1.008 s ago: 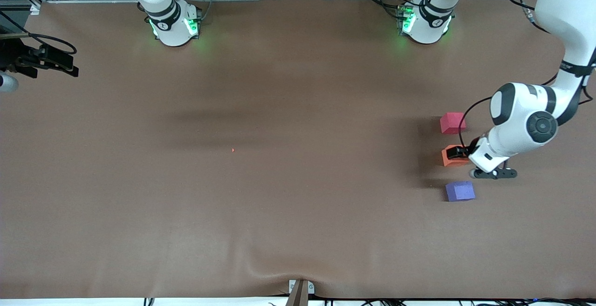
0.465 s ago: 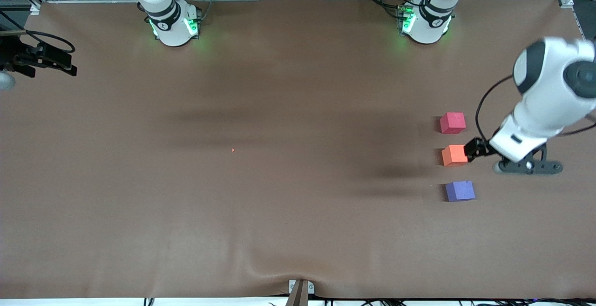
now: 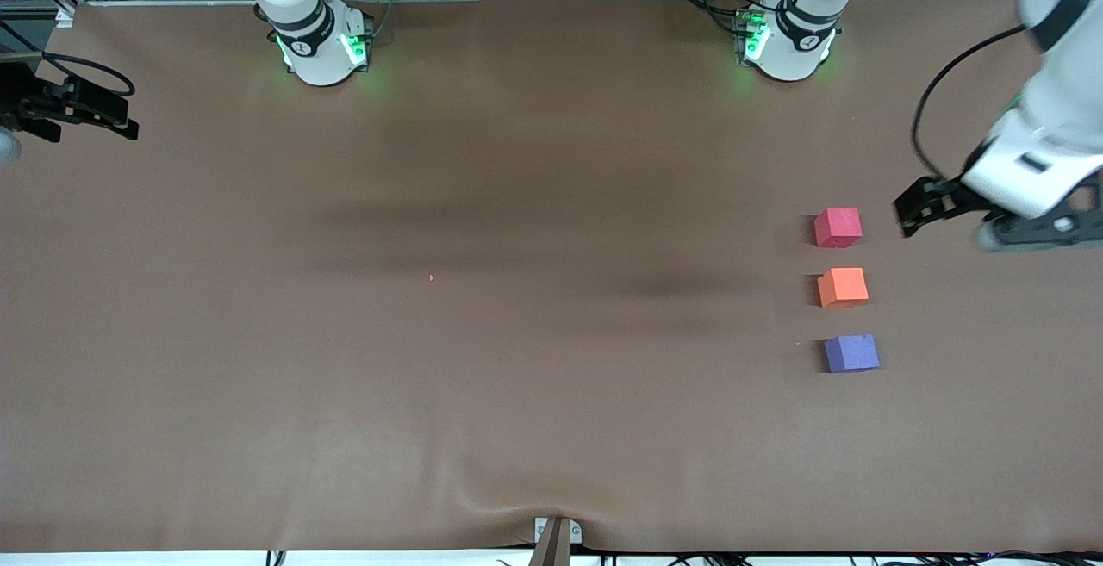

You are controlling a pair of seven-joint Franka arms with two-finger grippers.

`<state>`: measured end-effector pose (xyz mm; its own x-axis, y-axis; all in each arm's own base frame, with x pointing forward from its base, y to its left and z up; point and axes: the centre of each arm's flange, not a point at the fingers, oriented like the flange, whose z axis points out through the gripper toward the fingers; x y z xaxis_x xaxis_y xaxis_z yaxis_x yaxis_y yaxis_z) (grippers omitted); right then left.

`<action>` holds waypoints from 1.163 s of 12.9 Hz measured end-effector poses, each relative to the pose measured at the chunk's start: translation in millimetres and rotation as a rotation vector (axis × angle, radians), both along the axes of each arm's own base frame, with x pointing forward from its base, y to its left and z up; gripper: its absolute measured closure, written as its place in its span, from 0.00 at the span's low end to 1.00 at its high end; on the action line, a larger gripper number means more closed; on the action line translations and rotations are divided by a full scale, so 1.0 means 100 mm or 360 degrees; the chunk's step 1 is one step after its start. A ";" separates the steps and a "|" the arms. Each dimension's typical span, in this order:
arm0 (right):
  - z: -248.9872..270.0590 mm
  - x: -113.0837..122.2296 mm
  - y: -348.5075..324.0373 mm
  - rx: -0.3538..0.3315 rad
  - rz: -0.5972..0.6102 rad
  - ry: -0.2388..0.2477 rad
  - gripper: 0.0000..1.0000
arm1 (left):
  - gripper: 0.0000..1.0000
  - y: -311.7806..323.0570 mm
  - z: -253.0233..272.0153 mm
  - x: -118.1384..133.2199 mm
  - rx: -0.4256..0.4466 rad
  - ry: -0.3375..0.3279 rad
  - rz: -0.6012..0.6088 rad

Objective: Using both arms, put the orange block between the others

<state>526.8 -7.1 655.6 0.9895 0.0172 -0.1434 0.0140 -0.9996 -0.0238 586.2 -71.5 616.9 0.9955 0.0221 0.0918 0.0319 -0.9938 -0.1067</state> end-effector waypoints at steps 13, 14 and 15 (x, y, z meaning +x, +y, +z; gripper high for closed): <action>0.01 0.00 0.00 0.0000 0.0000 -0.0005 0.00 | 0.00 0.27 0.41 -0.41 -0.0252 0.0156 0.0127; 0.01 0.00 0.00 0.0000 0.0000 -0.0005 0.00 | 0.00 0.21 0.42 -0.48 -0.0249 0.0161 0.0124; 0.02 0.00 0.00 0.0000 0.0000 -0.0005 0.00 | 0.00 0.14 0.43 -0.54 -0.0246 0.0165 0.0116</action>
<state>526.8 -7.1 657.2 0.9900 0.0173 -0.1400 0.0141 -0.9996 -0.0239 531.9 -57.3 659.8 0.9947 0.1003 -0.0213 0.1011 -0.9941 0.0403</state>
